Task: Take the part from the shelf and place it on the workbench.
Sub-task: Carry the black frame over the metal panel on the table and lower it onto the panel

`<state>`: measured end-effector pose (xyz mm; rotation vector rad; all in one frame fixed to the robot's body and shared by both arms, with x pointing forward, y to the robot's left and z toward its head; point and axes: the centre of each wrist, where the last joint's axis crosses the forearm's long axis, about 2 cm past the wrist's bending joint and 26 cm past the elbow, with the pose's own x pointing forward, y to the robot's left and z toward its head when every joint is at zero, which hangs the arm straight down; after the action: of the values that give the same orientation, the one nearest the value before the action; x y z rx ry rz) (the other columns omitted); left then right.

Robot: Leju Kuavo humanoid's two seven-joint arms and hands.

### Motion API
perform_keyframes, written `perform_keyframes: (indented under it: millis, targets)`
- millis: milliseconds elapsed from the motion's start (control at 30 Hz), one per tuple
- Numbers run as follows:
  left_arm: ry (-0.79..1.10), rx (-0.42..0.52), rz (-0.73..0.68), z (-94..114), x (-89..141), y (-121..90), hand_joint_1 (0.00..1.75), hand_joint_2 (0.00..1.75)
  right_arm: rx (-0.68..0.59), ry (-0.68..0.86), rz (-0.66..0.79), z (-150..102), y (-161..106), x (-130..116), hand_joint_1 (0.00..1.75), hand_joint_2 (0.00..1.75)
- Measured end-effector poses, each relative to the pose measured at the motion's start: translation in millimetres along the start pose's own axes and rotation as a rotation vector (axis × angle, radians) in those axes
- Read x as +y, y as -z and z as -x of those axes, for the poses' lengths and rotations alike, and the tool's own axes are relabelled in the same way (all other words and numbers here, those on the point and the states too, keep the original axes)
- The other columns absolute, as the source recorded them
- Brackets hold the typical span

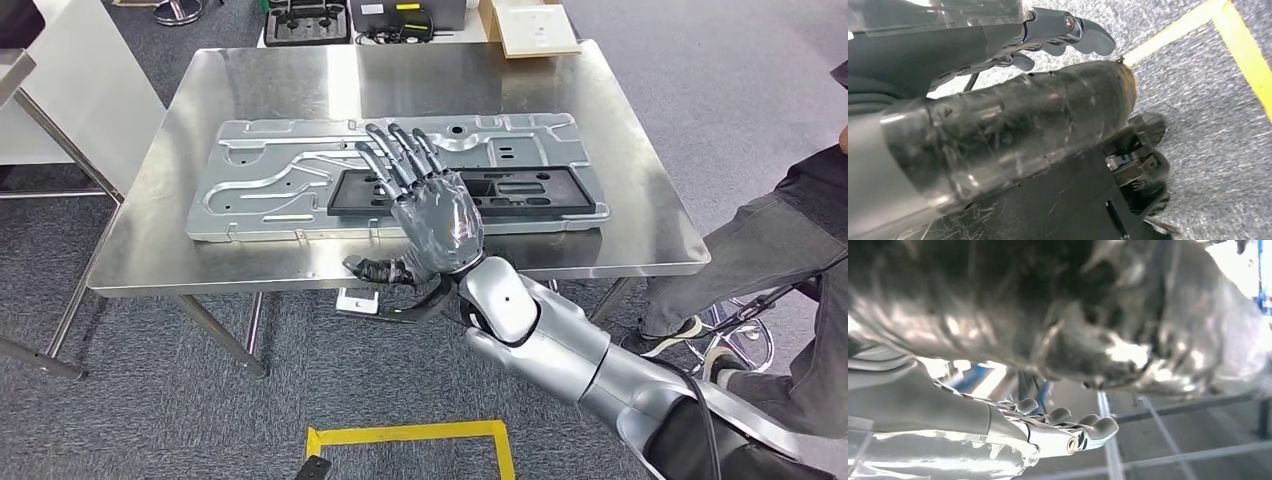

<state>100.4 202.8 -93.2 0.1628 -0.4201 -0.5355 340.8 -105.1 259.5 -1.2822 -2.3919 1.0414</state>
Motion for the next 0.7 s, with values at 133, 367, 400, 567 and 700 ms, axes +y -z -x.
perform_keyframes:
  millis: [133, 367, 400, 567, 700]
  targets:
    - [-0.011, 0.005, -0.005, 1, 0, 0, 0.00, 0.00, 0.042, 0.211, 0.029, -23, -14, -1, 0.00, 0.00]
    - [-0.018, 0.014, -0.006, 5, -2, -1, 0.00, 0.00, 0.076, 0.413, 0.013, -48, -33, 0, 0.00, 0.00]
    - [-0.018, 0.014, -0.006, 5, -2, -1, 0.00, 0.00, 0.086, 0.421, 0.013, -50, -35, 0, 0.00, 0.00]
    - [-0.018, 0.011, -0.009, 4, 0, 0, 0.00, 0.00, 0.122, 0.448, 0.028, -53, -35, -2, 0.00, 0.00]
    - [-0.021, 0.008, -0.015, 3, 1, 0, 0.00, 0.00, 0.150, 0.538, 0.037, -54, -36, -3, 0.00, 0.00]
